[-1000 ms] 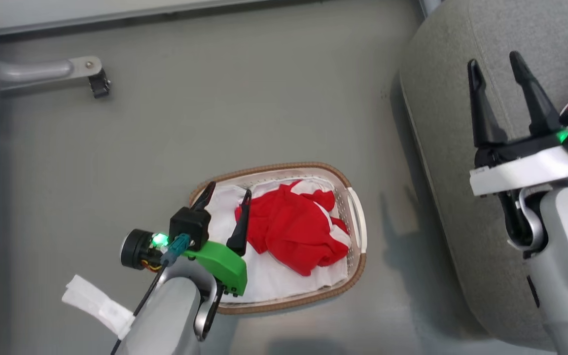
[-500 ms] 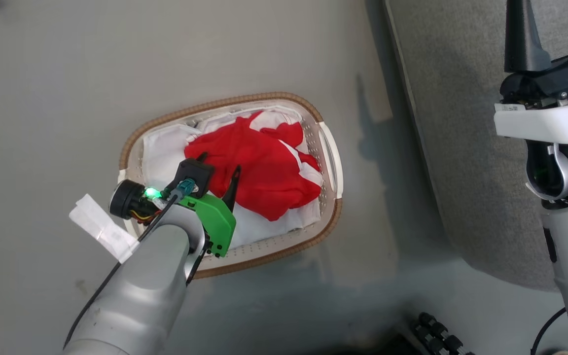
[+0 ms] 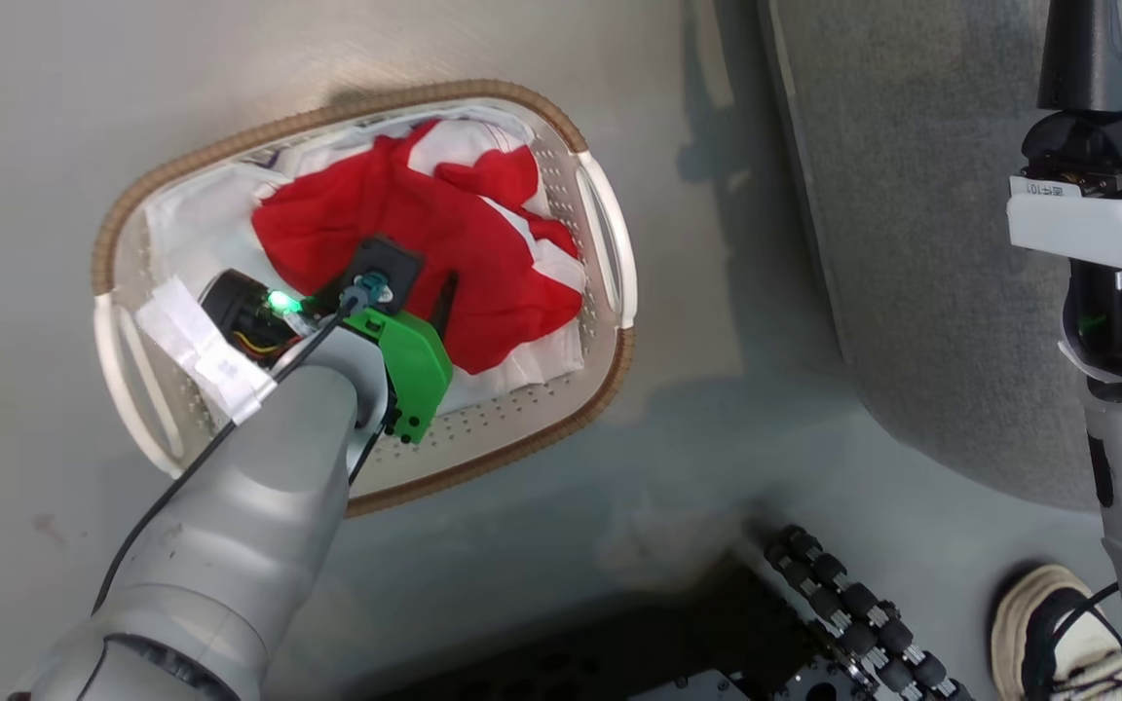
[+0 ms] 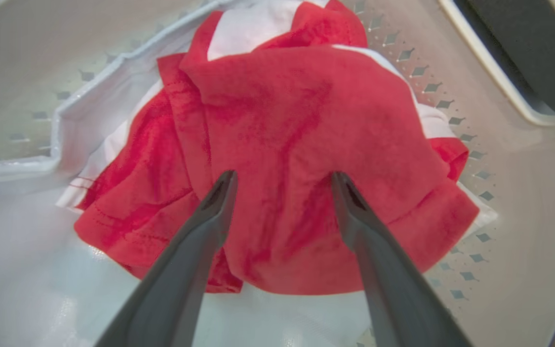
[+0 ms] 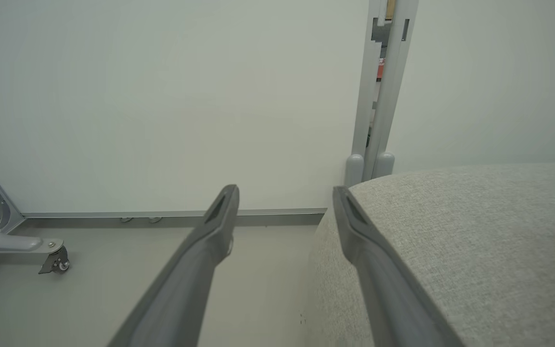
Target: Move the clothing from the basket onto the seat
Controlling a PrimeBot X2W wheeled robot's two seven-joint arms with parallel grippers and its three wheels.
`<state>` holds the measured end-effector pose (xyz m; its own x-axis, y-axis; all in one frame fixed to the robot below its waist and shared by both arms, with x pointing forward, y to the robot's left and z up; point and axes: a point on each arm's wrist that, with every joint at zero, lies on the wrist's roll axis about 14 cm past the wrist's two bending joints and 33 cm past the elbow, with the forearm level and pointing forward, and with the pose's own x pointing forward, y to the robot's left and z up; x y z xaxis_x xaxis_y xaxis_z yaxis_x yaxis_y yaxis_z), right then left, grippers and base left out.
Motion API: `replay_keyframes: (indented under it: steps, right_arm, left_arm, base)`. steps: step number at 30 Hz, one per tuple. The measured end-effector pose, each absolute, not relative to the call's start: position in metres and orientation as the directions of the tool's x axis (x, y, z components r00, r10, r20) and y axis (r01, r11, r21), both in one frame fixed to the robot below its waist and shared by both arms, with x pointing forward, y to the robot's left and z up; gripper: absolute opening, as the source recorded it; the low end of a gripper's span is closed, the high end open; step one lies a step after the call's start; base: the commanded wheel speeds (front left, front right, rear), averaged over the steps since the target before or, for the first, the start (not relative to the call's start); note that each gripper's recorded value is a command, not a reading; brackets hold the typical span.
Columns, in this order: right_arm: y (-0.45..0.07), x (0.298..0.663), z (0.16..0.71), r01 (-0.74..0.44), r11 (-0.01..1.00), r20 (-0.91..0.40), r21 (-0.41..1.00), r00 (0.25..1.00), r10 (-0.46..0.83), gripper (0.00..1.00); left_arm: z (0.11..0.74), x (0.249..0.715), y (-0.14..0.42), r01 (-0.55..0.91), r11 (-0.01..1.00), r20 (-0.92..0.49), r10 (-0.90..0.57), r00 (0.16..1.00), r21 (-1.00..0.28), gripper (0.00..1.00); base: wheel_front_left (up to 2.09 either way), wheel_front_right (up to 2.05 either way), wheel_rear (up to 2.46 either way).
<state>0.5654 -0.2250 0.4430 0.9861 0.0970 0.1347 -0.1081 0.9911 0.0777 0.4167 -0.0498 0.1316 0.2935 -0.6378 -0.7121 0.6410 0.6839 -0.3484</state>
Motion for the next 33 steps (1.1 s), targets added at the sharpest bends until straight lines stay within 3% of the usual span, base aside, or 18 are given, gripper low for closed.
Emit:
replay_keyframes:
  steps: [9, 10, 11, 12, 18, 33]
  right_arm:
    - [-0.233, 0.564, 0.414, -0.077, 0.994, 0.074, 0.073, 0.995, 0.071, 1.0]
    - [-0.234, 0.563, 0.412, -0.074, 0.995, 0.07, 0.072, 0.995, 0.069, 1.0]
    - [-0.235, 0.563, 0.412, -0.073, 0.995, 0.068, 0.072, 0.995, 0.068, 1.0]
    - [-0.236, 0.563, 0.412, -0.07, 0.995, 0.067, 0.071, 0.996, 0.066, 1.0]
    - [-0.235, 0.562, 0.418, -0.07, 0.995, 0.076, 0.072, 0.995, 0.065, 1.0]
    - [-0.209, 0.547, 0.46, -0.143, 0.986, 0.104, 0.086, 0.986, 0.133, 1.0]
  left_arm:
    - [0.104, 0.406, -0.059, 0.644, 0.666, -0.746, -0.63, 0.217, -0.376, 1.0]
    - [0.102, 0.402, -0.06, 0.648, 0.66, -0.753, -0.627, 0.197, -0.38, 0.93]
    - [0.101, 0.4, -0.06, 0.649, 0.657, -0.755, -0.628, 0.189, -0.384, 0.25]
    - [0.102, 0.4, -0.061, 0.645, 0.656, -0.753, -0.631, 0.185, -0.391, 0.0]
    - [0.114, 0.405, -0.062, 0.621, 0.67, -0.73, -0.647, 0.221, -0.406, 0.0]
    - [0.2, 0.432, -0.057, 0.533, 0.733, -0.592, -0.669, 0.45, -0.423, 0.0]
  base:
    - [0.0, 0.0, 0.0]
    - [0.0, 0.0, 0.0]
    - [0.0, 0.0, 0.0]
    - [0.0, 0.0, 0.0]
    - [0.0, 0.0, 0.0]
    - [0.0, 0.0, 0.0]
